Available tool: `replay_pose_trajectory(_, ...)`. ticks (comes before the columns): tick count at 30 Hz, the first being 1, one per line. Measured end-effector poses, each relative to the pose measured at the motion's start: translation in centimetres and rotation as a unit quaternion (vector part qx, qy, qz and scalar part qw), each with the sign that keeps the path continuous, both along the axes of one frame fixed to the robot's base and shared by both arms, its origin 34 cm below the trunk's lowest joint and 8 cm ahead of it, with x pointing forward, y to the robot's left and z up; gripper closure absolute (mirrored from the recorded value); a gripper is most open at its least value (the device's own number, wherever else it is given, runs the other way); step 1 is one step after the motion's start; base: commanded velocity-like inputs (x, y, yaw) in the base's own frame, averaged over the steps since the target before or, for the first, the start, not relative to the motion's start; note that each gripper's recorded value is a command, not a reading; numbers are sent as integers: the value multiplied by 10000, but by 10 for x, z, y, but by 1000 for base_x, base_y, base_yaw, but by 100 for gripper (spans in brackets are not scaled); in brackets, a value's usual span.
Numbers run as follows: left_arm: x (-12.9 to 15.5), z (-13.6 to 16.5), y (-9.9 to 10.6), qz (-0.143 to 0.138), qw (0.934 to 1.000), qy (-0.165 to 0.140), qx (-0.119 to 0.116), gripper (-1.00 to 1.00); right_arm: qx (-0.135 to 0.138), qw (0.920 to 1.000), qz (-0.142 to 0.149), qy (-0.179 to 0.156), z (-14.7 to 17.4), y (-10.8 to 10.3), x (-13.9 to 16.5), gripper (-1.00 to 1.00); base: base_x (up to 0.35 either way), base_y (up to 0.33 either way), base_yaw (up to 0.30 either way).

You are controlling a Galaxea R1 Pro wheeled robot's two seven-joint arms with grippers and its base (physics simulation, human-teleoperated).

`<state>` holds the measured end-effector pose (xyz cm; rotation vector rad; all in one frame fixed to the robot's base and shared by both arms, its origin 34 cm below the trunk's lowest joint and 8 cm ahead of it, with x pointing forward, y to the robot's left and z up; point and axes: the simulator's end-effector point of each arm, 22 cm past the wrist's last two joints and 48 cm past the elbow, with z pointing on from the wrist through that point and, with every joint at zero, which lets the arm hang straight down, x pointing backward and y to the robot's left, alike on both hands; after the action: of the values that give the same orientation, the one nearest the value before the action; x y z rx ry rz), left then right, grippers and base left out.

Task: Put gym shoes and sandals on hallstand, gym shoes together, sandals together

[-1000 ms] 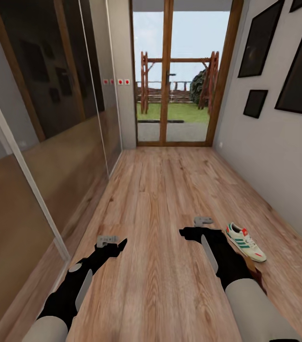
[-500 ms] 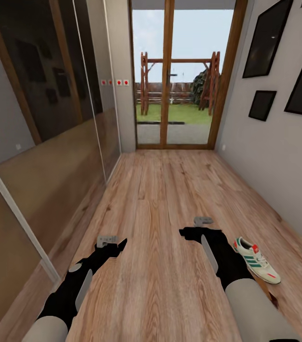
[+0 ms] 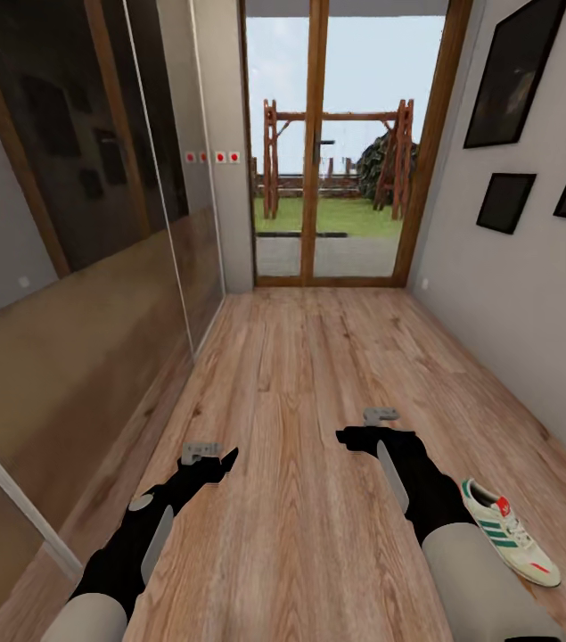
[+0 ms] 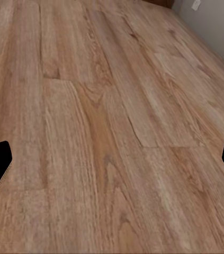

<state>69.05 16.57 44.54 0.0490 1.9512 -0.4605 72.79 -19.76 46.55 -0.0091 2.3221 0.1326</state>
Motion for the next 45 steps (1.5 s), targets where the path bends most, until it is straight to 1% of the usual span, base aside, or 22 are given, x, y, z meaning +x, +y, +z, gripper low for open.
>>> replay_pose_trajectory(5,0,0,0,0,10000,-1,0,-100,0,10000,0,0,0,0,0,-100,348,0,-11)
replay_pose_trajectory(11,0,0,0,-1,10000,1,-1,-100,-16,10000,-7,0,0,-1,0,-100,348,0,-155)
replay_pose_trajectory(17,0,0,0,0,10000,0,0,-100,-1,10000,4,-1,0,0,0,-100,348,0,-43)
replay_pose_trajectory(18,0,0,0,0,10000,0,0,-100,-6,10000,5,-1,0,0,0,-100,0,0,0)
replay_pose_trajectory(23,1,7,-15,-13,9998,-129,-144,-100,-20,10000,-4,-26,7,-2,2,-100,0,0,0)
replay_pose_trajectory(25,0,7,-14,-8,9998,-127,-142,-100,-19,10000,-10,-79,12,-3,4,-100,0,0,0)
replay_pose_trajectory(32,2,13,-21,-2,9995,-243,-196,-100,-16,10000,-13,-67,11,-2,3,-100,19,0,0)
replay_pose_trajectory(39,2,14,-21,2,9994,-274,-204,-100,-12,10000,-9,-62,11,-2,3,-100,274,53,0)
replay_pose_trajectory(45,2,14,-21,2,9994,-274,-205,-100,-25,10000,-9,-62,11,-2,3,-100,301,167,0)
